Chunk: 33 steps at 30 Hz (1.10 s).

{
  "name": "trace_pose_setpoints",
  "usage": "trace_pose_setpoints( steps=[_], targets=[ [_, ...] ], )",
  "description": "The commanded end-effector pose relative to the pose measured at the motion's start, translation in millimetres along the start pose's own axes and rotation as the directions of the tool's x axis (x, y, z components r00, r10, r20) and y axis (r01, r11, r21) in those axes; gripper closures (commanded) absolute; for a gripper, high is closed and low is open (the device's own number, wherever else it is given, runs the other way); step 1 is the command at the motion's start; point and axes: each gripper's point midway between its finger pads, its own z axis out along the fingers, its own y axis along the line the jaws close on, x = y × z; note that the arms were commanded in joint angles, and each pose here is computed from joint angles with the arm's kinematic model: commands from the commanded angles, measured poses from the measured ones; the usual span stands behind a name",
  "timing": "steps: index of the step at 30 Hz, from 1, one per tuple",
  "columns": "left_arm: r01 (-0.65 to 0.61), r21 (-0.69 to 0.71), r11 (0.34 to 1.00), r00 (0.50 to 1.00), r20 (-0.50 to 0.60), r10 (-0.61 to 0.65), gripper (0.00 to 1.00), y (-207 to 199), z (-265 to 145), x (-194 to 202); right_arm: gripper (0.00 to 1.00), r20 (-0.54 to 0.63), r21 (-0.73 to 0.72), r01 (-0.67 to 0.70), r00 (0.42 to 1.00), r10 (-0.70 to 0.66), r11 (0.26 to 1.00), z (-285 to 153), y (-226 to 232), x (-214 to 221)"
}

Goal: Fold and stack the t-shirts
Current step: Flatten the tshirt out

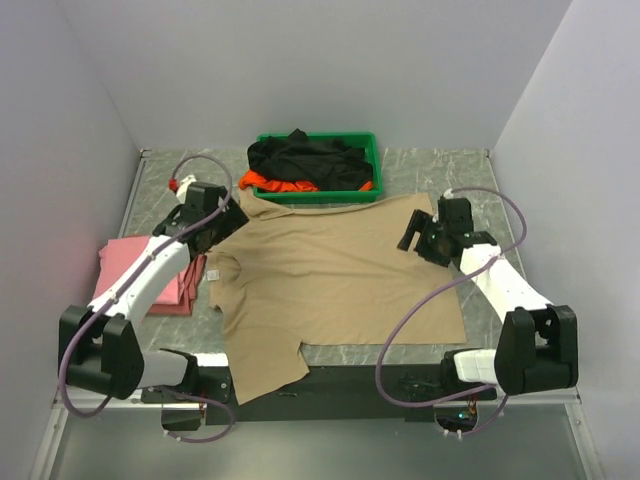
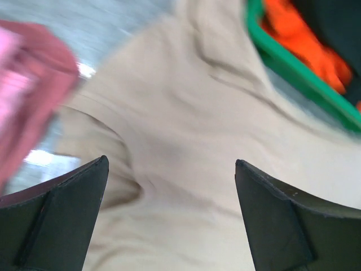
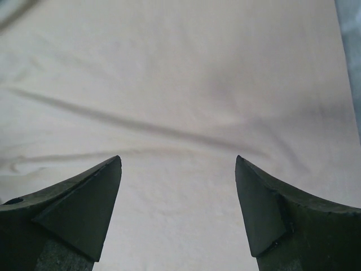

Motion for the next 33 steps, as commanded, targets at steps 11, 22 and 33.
trace_pose_setpoints(
  steps=[11,22,33],
  targets=[
    [-0.146,0.028,0.989,0.983,-0.108,0.149,0.01,-23,67,31,0.12,-0.101,0.14,0.126,0.989,-0.112,0.982,62,9,-55],
    [-0.189,-0.083,0.978,0.964,-0.207,0.169,0.01,-1,143,29,0.12,-0.274,0.258,0.19,0.955,-0.117,0.947,109,-24,-61],
    [-0.213,-0.084,0.973,0.952,-0.243,0.188,0.01,-8,175,20,0.12,-0.29,0.291,0.172,0.953,-0.085,0.941,127,-45,-88]
  ],
)
